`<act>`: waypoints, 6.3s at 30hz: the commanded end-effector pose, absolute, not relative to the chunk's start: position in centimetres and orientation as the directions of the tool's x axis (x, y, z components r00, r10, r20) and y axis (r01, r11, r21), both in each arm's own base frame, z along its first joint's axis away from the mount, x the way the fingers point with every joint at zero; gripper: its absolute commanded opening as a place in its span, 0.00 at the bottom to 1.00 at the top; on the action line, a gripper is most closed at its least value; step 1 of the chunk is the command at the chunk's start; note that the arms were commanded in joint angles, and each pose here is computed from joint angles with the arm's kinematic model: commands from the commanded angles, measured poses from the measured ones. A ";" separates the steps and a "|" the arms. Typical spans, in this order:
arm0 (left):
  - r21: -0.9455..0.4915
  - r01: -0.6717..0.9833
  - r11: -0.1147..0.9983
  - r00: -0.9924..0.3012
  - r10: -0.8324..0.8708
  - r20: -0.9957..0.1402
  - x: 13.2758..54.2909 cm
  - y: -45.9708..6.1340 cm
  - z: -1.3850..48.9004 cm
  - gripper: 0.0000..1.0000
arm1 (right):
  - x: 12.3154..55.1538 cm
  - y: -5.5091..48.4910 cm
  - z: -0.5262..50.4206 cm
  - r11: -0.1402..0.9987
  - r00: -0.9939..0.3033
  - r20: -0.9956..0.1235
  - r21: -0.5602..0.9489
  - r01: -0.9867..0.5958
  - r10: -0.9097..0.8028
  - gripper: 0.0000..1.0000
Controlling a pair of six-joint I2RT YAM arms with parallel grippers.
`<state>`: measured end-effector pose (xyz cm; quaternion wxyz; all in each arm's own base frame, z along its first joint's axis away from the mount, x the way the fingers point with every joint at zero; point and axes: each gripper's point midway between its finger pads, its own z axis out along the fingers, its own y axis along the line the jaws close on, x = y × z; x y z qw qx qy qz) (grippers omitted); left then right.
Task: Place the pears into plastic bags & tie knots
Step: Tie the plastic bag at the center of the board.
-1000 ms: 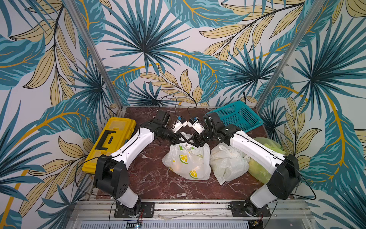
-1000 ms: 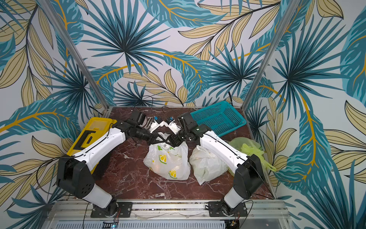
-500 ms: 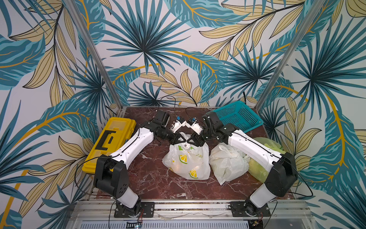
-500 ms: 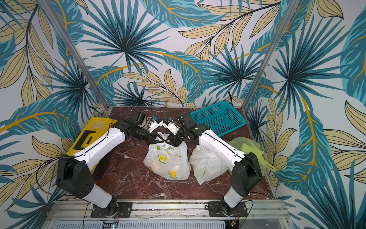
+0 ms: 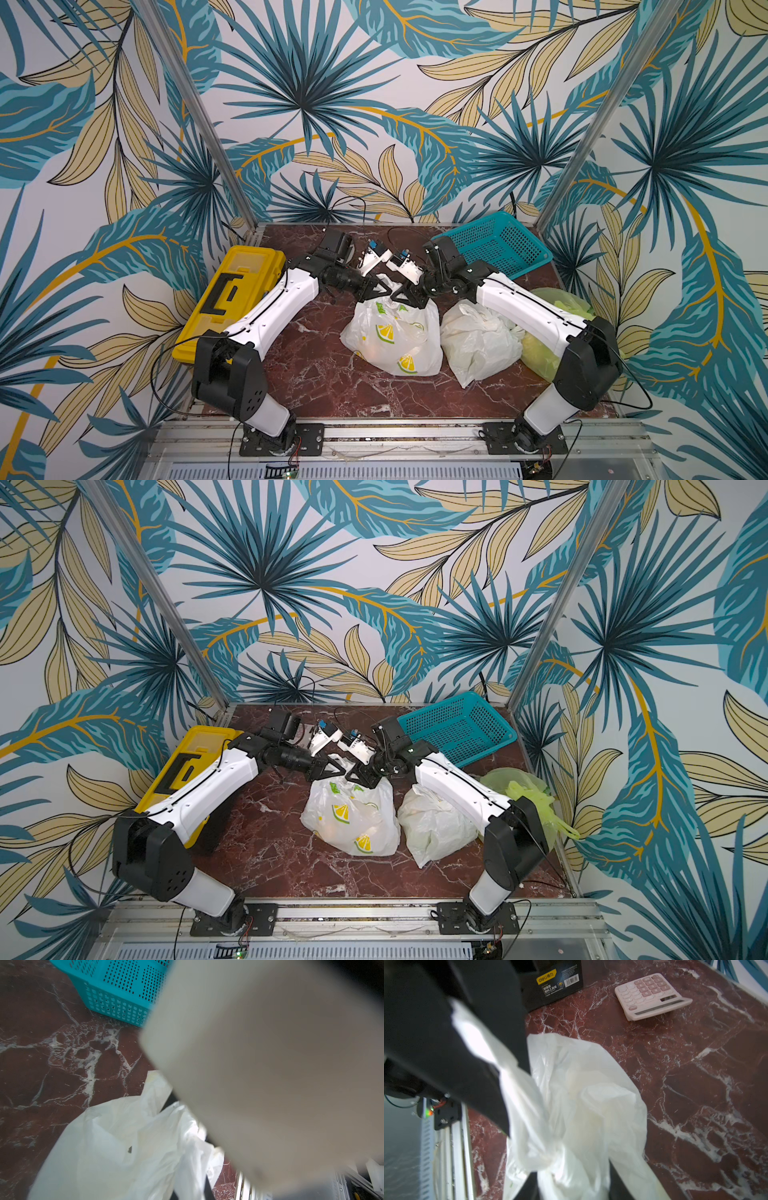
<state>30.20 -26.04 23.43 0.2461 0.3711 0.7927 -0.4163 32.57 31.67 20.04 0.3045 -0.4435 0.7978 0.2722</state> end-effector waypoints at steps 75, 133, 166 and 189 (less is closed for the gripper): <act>-0.227 0.713 0.664 -0.452 0.187 -0.872 30.1 -17.3 30.8 0.77 | 36.2 32.7 27.4 0.623 0.286 -0.954 -0.276 -0.732 -0.087 0.12; -0.418 0.822 0.387 -0.482 0.083 -0.872 32.5 -25.0 27.0 0.62 | 35.7 31.3 30.6 0.495 0.005 -0.928 0.195 -0.846 0.373 0.22; -0.498 0.813 0.303 -0.531 0.032 -0.847 33.3 -25.3 30.4 0.24 | 35.7 33.1 30.5 0.377 -0.101 -0.915 0.259 -0.889 0.391 0.18; -0.540 0.775 0.328 -0.566 -0.021 -0.824 33.5 -22.3 30.8 0.47 | 35.0 33.1 30.0 0.309 -0.152 -0.912 0.280 -0.909 0.381 0.11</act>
